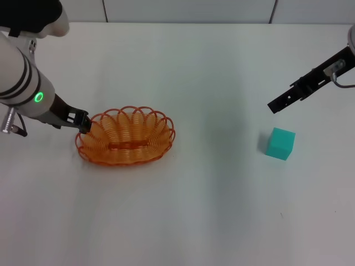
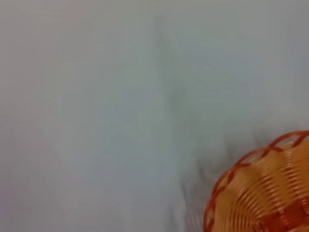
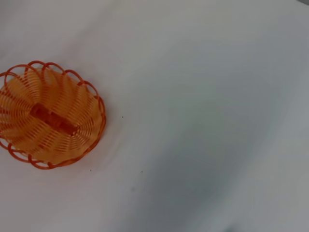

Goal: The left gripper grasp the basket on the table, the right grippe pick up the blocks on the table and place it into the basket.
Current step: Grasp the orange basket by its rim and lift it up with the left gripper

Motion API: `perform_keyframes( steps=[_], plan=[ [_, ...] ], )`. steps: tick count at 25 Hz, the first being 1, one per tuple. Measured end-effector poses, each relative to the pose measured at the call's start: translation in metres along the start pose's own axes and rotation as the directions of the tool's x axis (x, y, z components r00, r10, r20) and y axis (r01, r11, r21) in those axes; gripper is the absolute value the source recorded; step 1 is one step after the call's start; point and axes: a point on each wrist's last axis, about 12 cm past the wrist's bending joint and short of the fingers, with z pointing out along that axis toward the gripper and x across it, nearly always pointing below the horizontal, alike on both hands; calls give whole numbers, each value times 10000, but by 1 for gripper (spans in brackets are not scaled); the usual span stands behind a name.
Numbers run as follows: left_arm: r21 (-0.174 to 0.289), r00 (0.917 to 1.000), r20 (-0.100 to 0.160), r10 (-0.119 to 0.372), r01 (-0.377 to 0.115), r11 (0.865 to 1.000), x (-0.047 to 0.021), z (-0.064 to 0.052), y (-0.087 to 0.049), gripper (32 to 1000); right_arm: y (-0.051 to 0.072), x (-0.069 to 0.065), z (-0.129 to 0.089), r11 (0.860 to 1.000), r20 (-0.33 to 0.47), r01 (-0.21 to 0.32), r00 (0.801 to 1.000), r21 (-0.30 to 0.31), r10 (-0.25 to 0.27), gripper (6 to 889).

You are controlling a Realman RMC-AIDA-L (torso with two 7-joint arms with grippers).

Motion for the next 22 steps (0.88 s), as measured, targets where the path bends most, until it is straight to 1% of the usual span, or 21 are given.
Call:
perform_keyframes(
  steps=[3,4,6,7,8,12,14,16,20,22],
  plan=[
    [171,10000,52,-76,75,9998,9,39,-4,522,-2,3,2,10000,12,-11,10000,-5,11,847],
    [196,10000,26,-90,89,9998,17,55,-3,520,-2,3,2,10000,12,-11,10000,-5,11,847],
    [194,9999,-29,-109,110,9998,28,93,4,516,-1,1,2,10000,21,-6,10000,-13,6,847],
    [194,9999,-29,-109,110,9998,28,93,4,514,-1,0,1,10000,27,4,10000,-18,-4,847],
    [172,9998,-108,-147,149,9997,40,139,14,512,-2,1,2,10000,29,14,10000,-22,-14,847],
    [137,9994,-185,-308,310,9994,65,228,52,505,-6,8,22,10000,0,10,10000,-79,-10,847],
    [112,9991,-214,-373,375,9992,79,268,70,501,-10,11,43,9999,-29,-25,10000,-111,25,847],
    [99,9990,-186,-410,411,9991,83,302,81,497,-11,13,57,9999,-65,-43,10000,-144,42,847],
    [104,9991,-183,-394,396,9992,87,326,82,489,-10,9,62,9999,-73,-29,10000,-153,28,847],
    [250,9992,-164,-368,372,9990,85,345,54,486,-9,6,60,9999,-61,-24,10000,-150,23,847]
  ],
)
